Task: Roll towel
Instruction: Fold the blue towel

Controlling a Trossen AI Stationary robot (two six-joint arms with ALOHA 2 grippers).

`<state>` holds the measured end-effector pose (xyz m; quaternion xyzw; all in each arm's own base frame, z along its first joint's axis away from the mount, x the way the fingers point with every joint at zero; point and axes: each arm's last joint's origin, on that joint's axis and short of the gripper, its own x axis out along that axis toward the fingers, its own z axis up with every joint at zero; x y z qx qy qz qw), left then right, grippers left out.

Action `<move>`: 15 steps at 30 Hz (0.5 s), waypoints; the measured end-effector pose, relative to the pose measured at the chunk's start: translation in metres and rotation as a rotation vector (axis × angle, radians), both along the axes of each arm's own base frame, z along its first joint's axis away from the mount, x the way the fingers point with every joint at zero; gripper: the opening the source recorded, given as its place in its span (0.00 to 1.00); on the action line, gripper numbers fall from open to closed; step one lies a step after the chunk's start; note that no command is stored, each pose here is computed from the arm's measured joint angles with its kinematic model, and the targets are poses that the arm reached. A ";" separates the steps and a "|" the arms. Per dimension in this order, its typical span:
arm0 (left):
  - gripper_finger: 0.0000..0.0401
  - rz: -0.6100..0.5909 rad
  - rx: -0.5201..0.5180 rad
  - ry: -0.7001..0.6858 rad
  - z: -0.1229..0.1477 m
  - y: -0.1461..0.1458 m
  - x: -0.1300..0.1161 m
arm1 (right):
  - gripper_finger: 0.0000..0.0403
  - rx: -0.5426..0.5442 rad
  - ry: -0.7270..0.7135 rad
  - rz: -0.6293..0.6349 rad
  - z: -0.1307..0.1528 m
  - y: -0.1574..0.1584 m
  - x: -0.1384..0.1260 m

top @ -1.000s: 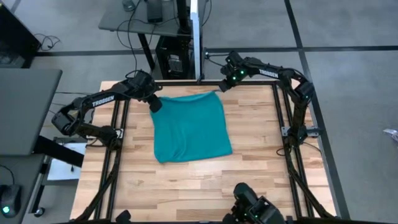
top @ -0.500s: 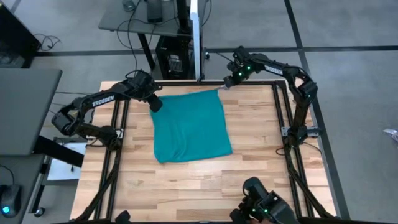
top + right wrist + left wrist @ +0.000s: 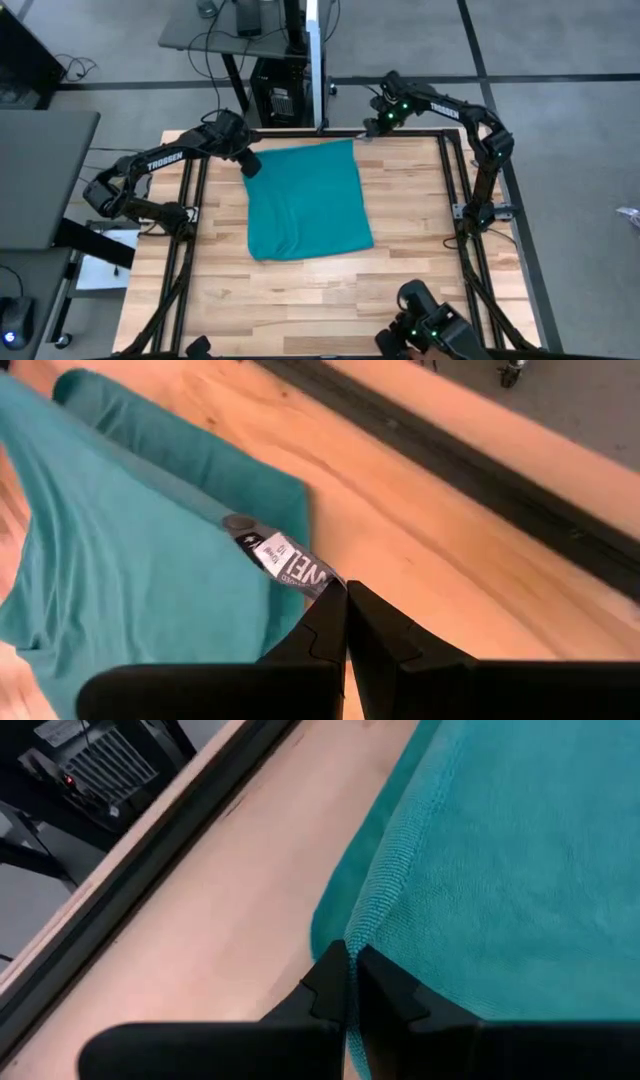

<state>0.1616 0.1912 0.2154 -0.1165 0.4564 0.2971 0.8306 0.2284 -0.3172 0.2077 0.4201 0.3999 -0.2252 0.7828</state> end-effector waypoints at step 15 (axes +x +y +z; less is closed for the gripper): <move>0.06 0.033 0.036 -0.001 0.001 0.003 0.000 | 0.05 -0.037 0.030 -0.016 0.000 -0.003 -0.003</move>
